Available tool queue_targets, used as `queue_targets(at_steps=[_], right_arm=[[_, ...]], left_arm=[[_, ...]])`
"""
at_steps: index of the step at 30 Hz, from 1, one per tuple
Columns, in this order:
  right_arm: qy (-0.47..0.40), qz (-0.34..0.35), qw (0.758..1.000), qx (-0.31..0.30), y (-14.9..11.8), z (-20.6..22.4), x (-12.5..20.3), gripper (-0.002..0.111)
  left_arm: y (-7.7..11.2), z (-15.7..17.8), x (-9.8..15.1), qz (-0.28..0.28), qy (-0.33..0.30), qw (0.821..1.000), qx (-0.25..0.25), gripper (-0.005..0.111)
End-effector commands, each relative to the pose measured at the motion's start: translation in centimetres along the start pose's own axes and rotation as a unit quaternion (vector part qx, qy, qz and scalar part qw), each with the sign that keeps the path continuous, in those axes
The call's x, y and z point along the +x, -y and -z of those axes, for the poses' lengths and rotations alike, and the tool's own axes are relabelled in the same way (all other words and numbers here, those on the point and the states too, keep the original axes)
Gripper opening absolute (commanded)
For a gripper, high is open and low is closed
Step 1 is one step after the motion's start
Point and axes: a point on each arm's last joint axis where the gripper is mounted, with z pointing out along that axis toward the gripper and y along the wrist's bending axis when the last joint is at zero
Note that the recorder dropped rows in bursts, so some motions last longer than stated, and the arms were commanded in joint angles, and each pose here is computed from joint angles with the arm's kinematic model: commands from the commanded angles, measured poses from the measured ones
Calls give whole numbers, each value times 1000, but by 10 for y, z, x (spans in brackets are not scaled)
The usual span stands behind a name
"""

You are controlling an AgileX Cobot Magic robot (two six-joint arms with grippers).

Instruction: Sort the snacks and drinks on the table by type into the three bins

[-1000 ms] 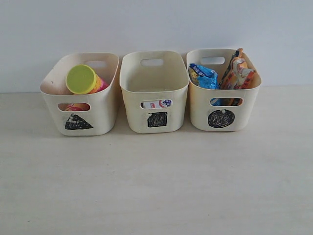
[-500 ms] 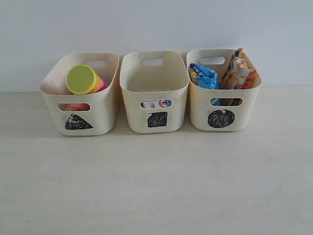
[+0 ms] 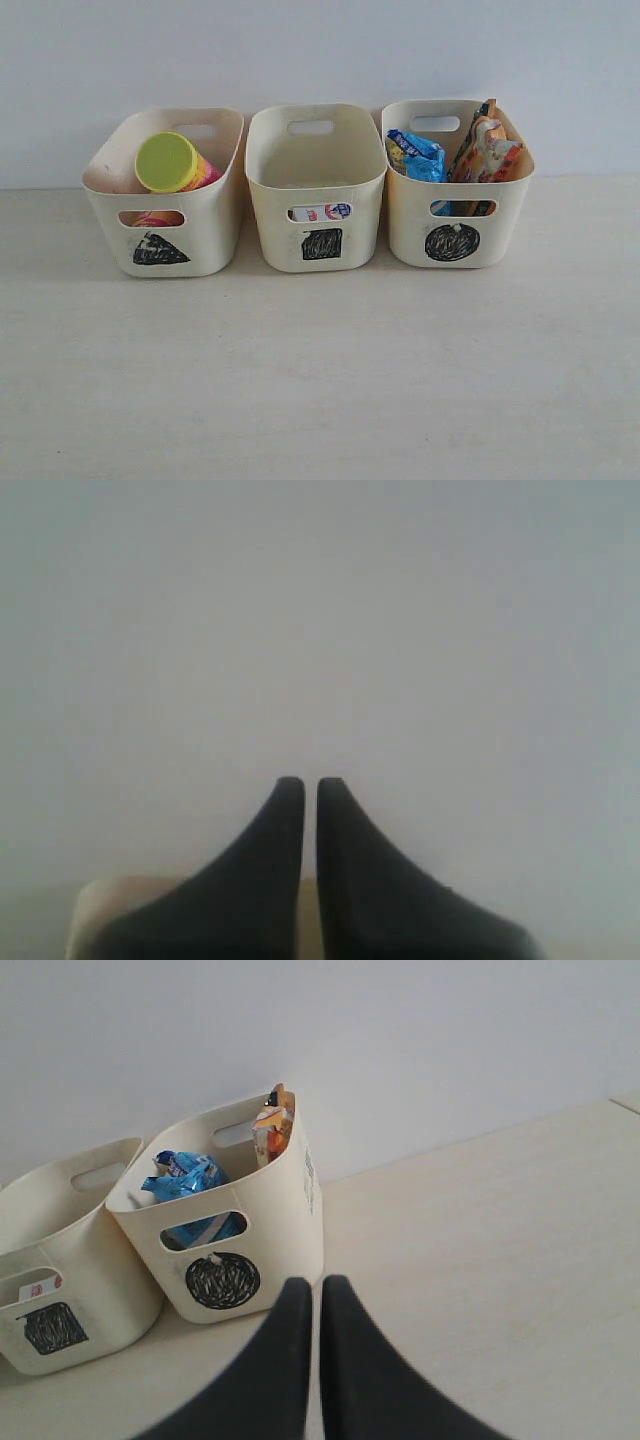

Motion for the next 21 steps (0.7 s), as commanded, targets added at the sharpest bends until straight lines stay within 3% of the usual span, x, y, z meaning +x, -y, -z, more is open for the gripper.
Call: queue_targets(at_steps=[1,12,21], right_arm=[[4,5,1000,1,0,0,0,0],[4,5,1000,1,0,0,0,0],[4,5,1000,1,0,0,0,0]], left_arm=[[-11,7,14,-22,-3,999,-39,4],[-35,28,49,-55,-12,988,-141,4],[-52,57,125,-90,-39,980,-171,4]])
